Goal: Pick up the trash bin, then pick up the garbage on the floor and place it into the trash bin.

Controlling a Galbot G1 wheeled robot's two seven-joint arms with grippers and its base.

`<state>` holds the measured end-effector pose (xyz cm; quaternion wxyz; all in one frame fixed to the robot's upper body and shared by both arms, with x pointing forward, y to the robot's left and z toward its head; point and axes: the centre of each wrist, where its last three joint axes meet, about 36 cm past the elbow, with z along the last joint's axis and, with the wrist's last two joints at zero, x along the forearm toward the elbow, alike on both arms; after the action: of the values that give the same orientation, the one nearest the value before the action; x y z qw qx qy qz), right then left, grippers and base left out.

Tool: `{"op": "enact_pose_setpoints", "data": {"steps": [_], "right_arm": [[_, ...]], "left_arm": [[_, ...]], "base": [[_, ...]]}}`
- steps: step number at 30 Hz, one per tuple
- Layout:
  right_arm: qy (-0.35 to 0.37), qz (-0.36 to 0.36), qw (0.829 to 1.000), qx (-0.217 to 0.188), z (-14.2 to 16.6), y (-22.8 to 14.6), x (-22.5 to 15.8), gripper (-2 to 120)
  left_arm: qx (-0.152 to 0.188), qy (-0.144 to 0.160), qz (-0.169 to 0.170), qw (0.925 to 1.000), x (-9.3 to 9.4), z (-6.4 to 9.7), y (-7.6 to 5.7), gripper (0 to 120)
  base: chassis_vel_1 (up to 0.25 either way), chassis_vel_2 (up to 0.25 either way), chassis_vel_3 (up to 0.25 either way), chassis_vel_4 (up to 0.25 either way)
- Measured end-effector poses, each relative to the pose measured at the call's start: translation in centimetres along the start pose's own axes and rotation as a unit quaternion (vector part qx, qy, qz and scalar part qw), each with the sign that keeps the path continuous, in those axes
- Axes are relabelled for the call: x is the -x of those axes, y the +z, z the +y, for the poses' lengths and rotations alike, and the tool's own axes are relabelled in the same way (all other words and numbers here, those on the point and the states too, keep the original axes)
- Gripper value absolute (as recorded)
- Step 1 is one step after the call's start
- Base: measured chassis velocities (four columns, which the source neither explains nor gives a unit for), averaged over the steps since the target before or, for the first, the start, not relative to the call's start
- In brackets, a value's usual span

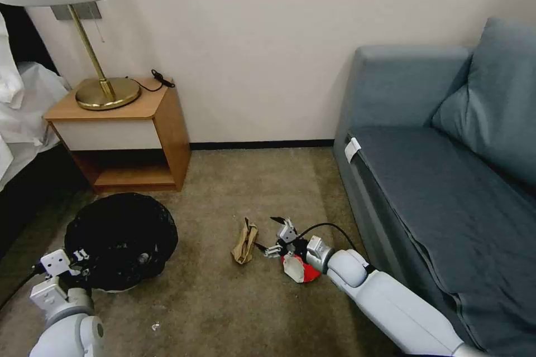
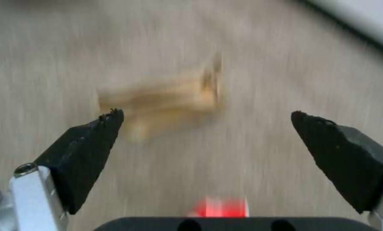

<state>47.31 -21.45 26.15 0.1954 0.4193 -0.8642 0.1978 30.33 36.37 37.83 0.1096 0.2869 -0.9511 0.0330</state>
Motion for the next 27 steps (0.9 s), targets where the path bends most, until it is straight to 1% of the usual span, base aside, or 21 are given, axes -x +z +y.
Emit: {"op": "enact_pose_setpoints", "data": {"steps": [2, 3, 5, 7, 9, 16, 22, 23, 24, 26, 27], "right_arm": [[-0.008, 0.038, 0.999, 0.012, -0.4, 0.6, -0.5, 100], [-0.008, 0.038, 0.999, 0.012, -0.4, 0.6, -0.5, 100], [-0.017, 0.069, 0.997, 0.03, -0.6, 1.2, -0.6, 100], [-0.017, 0.071, 0.997, 0.032, -0.6, 1.3, -0.6, 100], [-0.028, 0.087, 0.995, 0.046, -0.5, 1.9, -0.4, 100], [-0.044, 0.108, 0.992, 0.044, 0.2, 4.0, 1.4, 100], [-0.051, 0.11, 0.992, 0.04, 0.3, 4.5, 2.1, 100], [-0.052, 0.108, 0.992, 0.039, 0.3, 4.8, 2.0, 96], [-0.052, 0.108, 0.992, 0.039, 0.3, 4.8, 2.0, 96], [-0.051, 0.106, 0.992, 0.038, 0.3, 5.6, 1.4, 85], [-0.051, 0.106, 0.992, 0.038, 0.3, 5.6, 1.4, 85]], "left_arm": [[-0.001, 0.003, 0.0, 1.0, 0.1, -0.3, 0.1, 4], [-0.001, 0.003, 0.0, 1.0, 0.1, -0.3, 0.1, 4], [-0.002, 0.006, 0.001, 1.0, 0.2, -0.5, 0.3, 4], [-0.002, 0.006, 0.001, 1.0, 0.2, -0.5, 0.3, 4], [-0.003, 0.007, 0.003, 1.0, 0.3, -0.6, 0.4, 4], [-0.002, 0.005, 0.0, 1.0, 0.4, -0.5, 0.2, 4], [0.0, 0.005, -0.003, 1.0, 0.1, -0.4, -0.1, 4], [-0.001, 0.004, -0.005, 1.0, 0.0, -0.3, -0.3, 4], [-0.001, 0.004, -0.005, 1.0, 0.0, -0.3, -0.3, 4], [-0.002, 0.003, -0.007, 1.0, -0.1, -0.1, -0.5, 4], [-0.002, 0.003, -0.007, 1.0, -0.1, -0.1, -0.5, 4]], "base": [[0.0, 0.0, 0.0, 0.0], [0.0, 0.0, 0.0, 0.0], [0.0, 0.0, 0.0, 0.0], [0.0, 0.0, 0.0, 0.0], [0.0, 0.0, 0.0, 0.0], [0.0, 0.0, 0.0, 0.0], [0.0, 0.0, 0.0, 0.0], [0.0, 0.0, 0.0, 0.0], [0.0, 0.0, 0.0, 0.0], [0.0, 0.0, 0.0, 0.0], [0.0, 0.0, 0.0, 0.0]]}}
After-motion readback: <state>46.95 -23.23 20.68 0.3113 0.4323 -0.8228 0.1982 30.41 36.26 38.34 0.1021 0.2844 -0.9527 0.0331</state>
